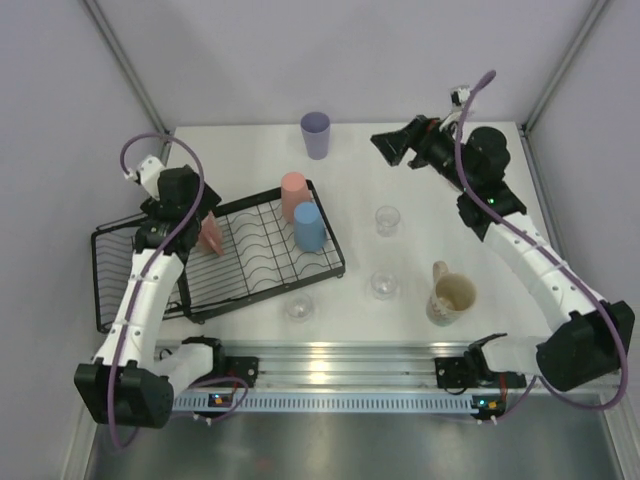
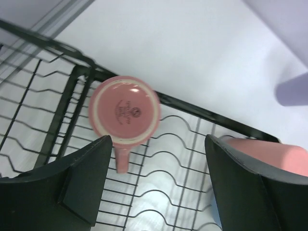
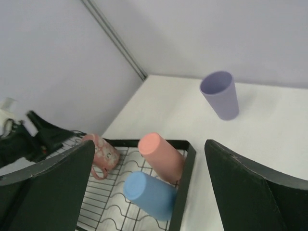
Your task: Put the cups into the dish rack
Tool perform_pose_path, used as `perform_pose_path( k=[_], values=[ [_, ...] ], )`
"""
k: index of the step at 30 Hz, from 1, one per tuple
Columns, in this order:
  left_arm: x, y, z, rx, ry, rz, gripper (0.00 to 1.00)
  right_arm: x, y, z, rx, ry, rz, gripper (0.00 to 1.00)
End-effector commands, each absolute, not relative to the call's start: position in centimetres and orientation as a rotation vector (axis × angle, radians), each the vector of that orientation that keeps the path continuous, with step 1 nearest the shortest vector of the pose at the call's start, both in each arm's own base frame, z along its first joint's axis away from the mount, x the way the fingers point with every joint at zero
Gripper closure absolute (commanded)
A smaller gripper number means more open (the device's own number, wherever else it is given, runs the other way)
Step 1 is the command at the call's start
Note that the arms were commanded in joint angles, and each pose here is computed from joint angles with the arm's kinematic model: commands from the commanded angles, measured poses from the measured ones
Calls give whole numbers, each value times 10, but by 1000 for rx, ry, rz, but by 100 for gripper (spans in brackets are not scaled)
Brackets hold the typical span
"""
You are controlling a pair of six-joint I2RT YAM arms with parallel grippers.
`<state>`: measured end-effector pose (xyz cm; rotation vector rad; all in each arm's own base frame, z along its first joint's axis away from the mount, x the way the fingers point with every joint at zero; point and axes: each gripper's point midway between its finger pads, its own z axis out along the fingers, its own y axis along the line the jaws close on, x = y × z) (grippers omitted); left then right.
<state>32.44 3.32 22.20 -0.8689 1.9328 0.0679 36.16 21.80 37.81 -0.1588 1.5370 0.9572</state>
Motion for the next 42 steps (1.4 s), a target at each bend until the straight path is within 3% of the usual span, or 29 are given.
perform_pose_path(
  k=[1, 8, 13, 17, 20, 23, 29, 42],
  values=[
    [328, 16, 269, -743, 1886, -72, 17, 400, 209, 357, -73, 1705, 838, 4],
    [346, -76, 310, -317, 1993, -516, 17, 459, 173, 339, 52, 1824, 518, 14],
    [339, -140, 308, -65, 2051, -632, 17, 493, 151, 319, 51, 1913, 410, 21],
    [311, -191, 313, 102, 2063, -857, 18, 512, 64, 290, 215, 1979, 241, 30],
    [304, -198, 311, 87, 2057, -876, 18, 523, -8, 263, 463, 2028, 187, 32],
    [304, -191, 305, 40, 2065, -845, 18, 528, -42, 251, 573, 2049, 112, 28],
    [295, -184, 298, 46, 2061, -816, 18, 523, -78, 221, 646, 2106, 25, 32],
    [281, -186, 310, 83, 2027, -863, 17, 529, -86, 145, 664, 2241, 12, 39]
  ],
)
